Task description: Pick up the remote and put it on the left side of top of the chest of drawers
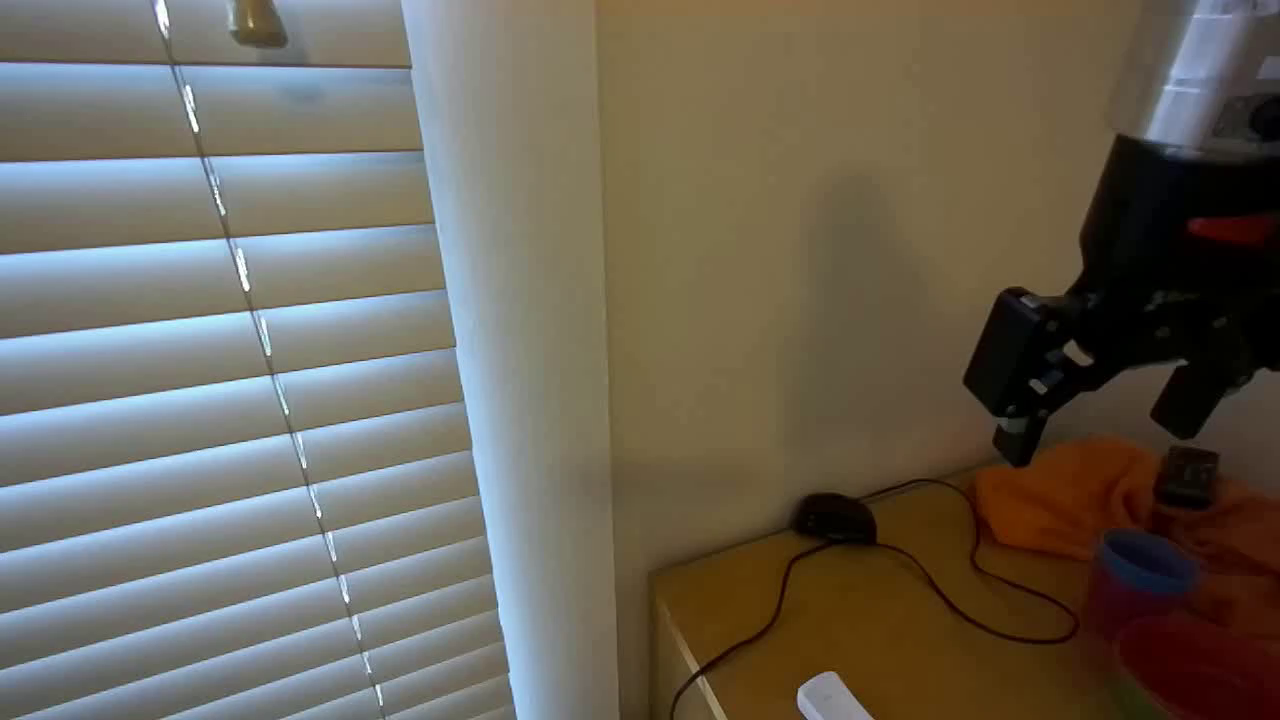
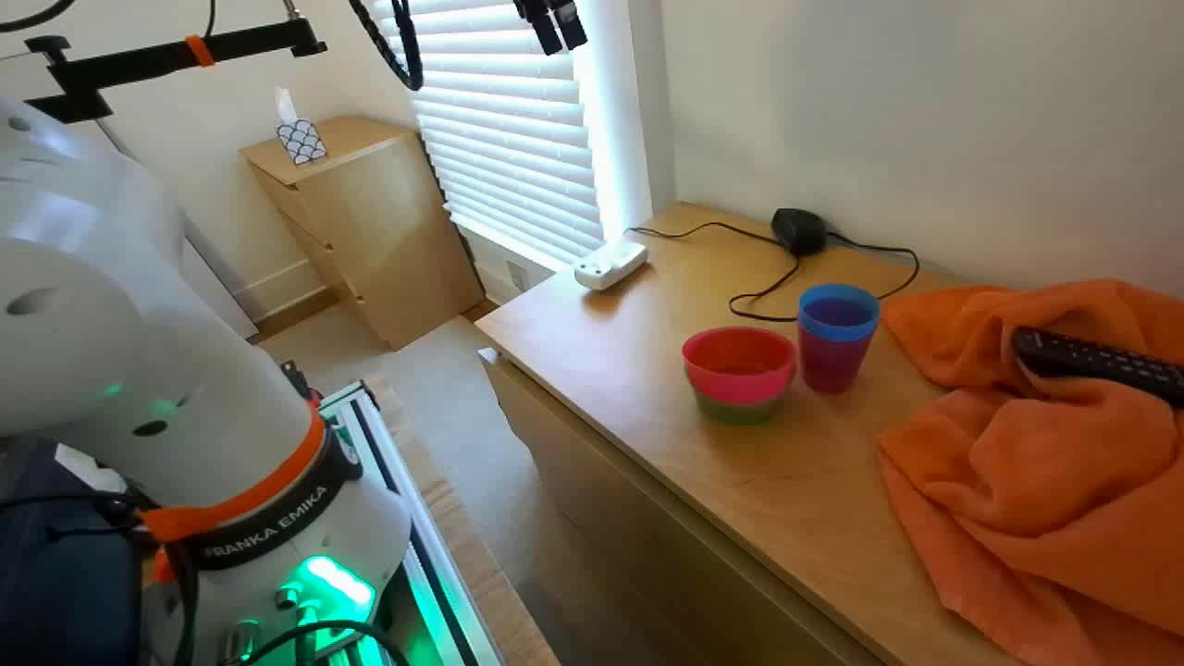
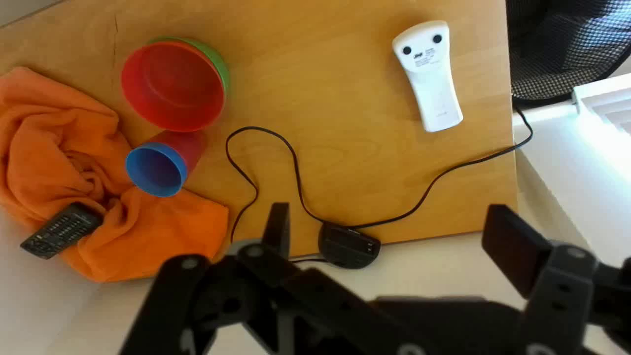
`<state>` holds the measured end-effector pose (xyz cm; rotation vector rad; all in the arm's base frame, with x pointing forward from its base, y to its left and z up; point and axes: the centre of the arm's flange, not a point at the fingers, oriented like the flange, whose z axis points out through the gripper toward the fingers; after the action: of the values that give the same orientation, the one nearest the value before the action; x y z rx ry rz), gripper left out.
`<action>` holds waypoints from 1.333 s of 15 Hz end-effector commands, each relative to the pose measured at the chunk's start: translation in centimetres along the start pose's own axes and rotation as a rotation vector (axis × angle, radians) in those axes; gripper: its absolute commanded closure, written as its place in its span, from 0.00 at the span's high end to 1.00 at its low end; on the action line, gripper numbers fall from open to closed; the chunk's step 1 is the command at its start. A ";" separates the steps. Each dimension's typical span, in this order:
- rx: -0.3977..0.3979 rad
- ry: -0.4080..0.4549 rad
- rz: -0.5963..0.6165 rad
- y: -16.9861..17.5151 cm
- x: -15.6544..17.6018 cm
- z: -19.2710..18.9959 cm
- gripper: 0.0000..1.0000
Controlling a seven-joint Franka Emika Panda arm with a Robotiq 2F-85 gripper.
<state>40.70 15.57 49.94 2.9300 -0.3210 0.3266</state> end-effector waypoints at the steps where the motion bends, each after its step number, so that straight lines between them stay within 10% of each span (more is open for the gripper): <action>1: 0.000 0.000 0.000 0.0 0.0 0.0 1.00; 9: -0.017 -0.001 0.072 0.3 0.6 0.2 1.00; 20: -0.092 -0.177 0.724 28.8 7.4 11.3 1.00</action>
<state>43.11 -9.58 47.87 2.7119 -1.1818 0.1879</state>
